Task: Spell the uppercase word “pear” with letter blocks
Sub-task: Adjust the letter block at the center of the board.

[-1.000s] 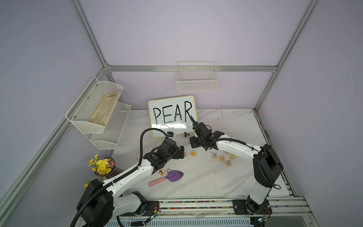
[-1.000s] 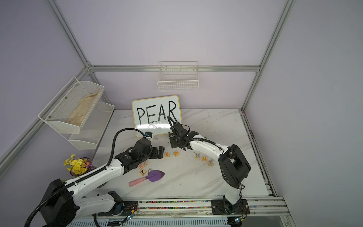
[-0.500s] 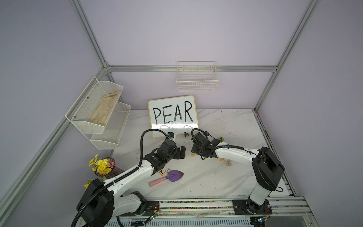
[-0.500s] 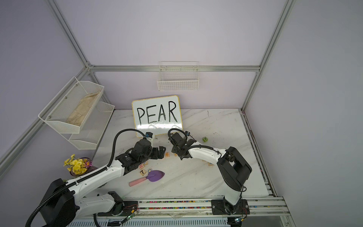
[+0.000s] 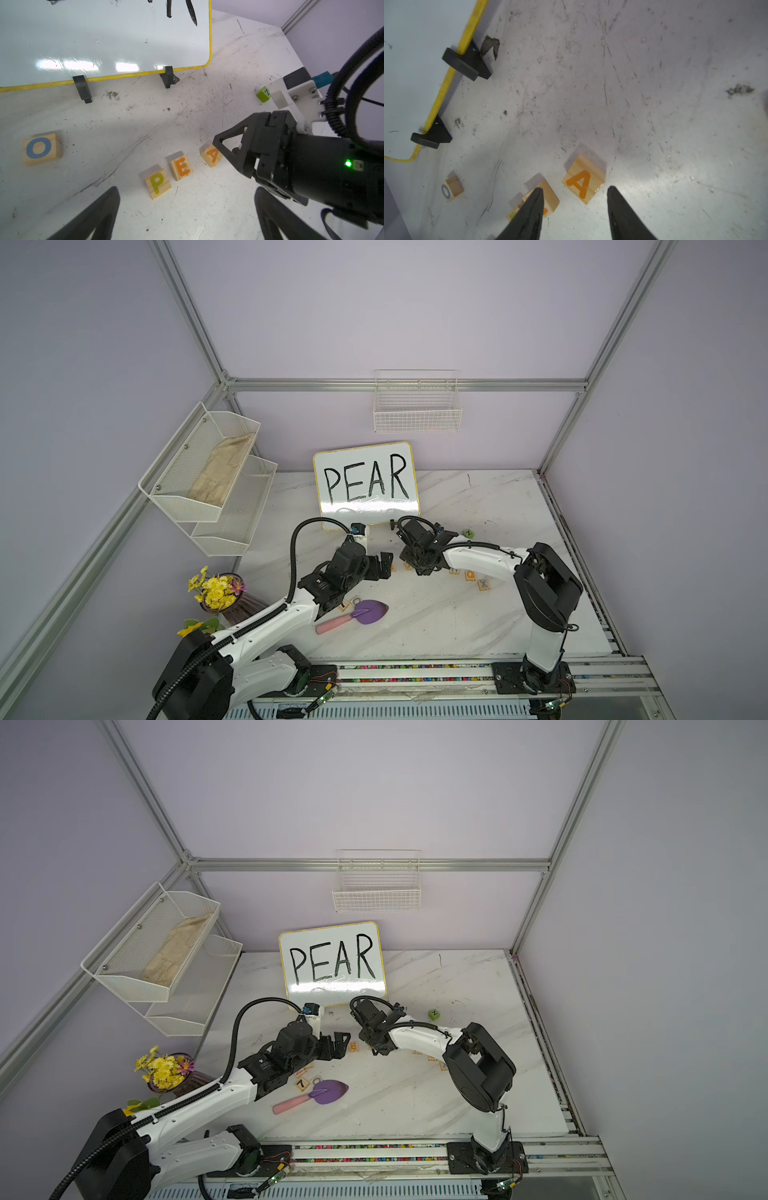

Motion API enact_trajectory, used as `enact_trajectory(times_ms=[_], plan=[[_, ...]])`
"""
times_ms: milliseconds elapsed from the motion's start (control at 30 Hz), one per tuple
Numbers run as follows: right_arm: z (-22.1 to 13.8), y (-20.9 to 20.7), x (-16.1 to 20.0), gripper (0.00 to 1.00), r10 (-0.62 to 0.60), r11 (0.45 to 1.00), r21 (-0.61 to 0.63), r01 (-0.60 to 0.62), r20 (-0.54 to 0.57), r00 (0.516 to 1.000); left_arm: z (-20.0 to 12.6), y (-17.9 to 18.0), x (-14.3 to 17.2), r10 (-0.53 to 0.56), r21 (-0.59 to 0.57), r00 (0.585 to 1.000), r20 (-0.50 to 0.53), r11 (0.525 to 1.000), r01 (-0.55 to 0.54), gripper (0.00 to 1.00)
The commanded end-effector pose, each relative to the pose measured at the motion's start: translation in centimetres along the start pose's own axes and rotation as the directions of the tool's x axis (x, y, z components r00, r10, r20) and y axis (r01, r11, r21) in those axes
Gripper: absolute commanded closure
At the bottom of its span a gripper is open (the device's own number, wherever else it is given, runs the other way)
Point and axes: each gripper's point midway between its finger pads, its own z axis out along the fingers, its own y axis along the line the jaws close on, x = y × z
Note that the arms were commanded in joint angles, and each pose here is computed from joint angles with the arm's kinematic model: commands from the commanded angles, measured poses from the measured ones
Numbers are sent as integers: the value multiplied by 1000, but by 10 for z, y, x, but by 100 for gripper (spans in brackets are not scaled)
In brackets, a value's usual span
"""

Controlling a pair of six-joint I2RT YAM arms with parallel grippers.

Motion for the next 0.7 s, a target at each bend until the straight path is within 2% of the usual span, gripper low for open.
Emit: enact_trajectory(times_ms=[0,667], plan=[[7,-10,6,47,53,997,58,-52,-9,999,-1,2,5,6,18,1000,18,1000,-6,0],[31,-14,20,48,57,995,82,-53,-59,997,-7,10,2,1,-10,999,47,1000,-1,0]])
